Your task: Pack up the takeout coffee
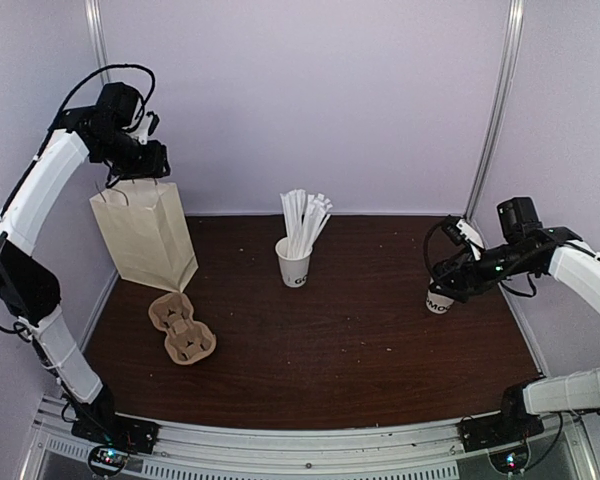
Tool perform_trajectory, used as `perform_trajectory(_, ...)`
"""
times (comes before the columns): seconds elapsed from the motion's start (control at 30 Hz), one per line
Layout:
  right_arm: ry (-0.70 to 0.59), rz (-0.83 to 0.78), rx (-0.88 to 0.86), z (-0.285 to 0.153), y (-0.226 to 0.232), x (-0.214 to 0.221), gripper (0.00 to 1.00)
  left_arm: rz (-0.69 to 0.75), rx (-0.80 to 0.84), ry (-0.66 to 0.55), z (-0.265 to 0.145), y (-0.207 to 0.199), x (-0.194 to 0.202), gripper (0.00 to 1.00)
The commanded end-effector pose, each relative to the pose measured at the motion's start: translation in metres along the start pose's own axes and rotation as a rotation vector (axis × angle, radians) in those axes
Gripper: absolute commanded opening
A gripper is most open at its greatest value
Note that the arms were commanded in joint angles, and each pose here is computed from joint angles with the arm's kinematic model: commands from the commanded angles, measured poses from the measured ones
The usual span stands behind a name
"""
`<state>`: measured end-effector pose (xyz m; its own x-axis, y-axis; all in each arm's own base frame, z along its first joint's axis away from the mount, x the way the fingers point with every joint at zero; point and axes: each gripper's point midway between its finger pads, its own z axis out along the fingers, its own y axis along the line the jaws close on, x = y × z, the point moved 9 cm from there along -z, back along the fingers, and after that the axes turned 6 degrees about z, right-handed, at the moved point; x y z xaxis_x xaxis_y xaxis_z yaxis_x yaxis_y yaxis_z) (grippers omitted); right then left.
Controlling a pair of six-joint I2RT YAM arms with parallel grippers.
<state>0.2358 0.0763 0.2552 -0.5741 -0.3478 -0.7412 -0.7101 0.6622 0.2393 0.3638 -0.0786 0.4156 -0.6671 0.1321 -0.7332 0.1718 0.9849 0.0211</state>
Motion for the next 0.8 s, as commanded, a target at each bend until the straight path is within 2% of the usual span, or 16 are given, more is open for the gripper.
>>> perform_trajectory(0.0, -0.001, -0.023, -0.021, 0.002, 0.002, 0.000, 0.98, 0.061, -0.064, 0.162, 0.013, 0.005, 0.013, 0.60)
perform_trajectory(0.27, 0.010, -0.006, -0.021, 0.006, -0.001, 0.000, 0.97, 0.112, -0.053, 0.234, 0.042, 0.002, 0.019, 0.40)
perform_trajectory(0.37, 0.014, -0.005, -0.022, 0.006, -0.002, 0.001, 0.96, 0.125, -0.041, 0.242, 0.048, -0.003, 0.019, 0.28)
perform_trajectory(0.53, 0.016, -0.006, -0.019, 0.006, -0.002, 0.001, 0.96, 0.131, -0.032, 0.260, 0.058, -0.006, 0.020, 0.24)
perform_trajectory(0.77, 0.024, -0.004, -0.017, 0.007, -0.003, 0.001, 0.95, 0.175, -0.012, 0.279, 0.065, -0.022, 0.019, 0.00)
